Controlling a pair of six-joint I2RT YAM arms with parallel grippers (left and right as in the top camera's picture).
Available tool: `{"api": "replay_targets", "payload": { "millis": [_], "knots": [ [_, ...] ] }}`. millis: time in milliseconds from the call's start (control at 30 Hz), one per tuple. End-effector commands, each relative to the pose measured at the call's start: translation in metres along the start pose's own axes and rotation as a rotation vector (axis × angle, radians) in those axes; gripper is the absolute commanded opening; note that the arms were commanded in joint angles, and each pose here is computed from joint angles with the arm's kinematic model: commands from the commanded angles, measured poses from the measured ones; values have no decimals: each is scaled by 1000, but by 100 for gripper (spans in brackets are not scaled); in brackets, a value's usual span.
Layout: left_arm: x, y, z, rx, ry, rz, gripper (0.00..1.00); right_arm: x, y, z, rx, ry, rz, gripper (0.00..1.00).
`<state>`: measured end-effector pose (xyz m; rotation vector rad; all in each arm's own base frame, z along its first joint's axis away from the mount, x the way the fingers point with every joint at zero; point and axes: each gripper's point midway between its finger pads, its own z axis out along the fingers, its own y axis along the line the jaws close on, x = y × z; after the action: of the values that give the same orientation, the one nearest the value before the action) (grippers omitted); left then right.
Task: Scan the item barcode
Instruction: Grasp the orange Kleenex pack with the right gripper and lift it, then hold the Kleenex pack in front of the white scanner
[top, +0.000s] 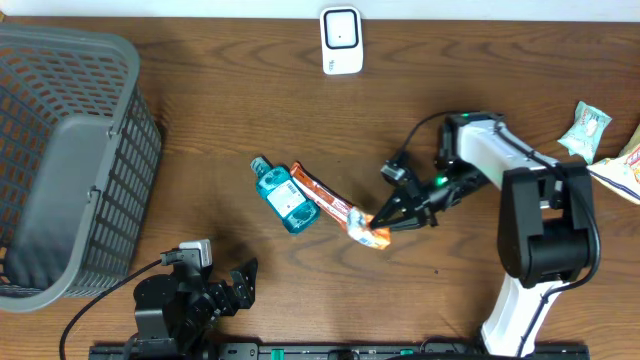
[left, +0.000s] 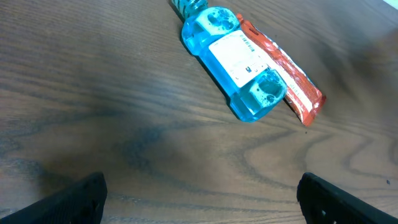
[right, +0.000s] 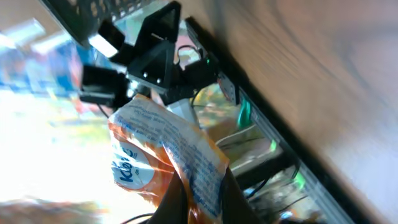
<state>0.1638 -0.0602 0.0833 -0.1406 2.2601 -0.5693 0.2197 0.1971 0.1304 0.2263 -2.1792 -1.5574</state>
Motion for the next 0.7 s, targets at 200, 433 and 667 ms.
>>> {"api": "replay_targets", "payload": {
  "millis": [200,433,667],
  "knots": [
    [1,1,-1,-8,2,-12,98,-56,11,21,-38,-128,-475,2],
    [1,1,-1,-8,2,-12,98,-140,-28,2,259,-329,-334,2],
    [1,1,-1,-8,2,-12,98,-225,-25,-37,588,-698,-324,1]
  ]
}}
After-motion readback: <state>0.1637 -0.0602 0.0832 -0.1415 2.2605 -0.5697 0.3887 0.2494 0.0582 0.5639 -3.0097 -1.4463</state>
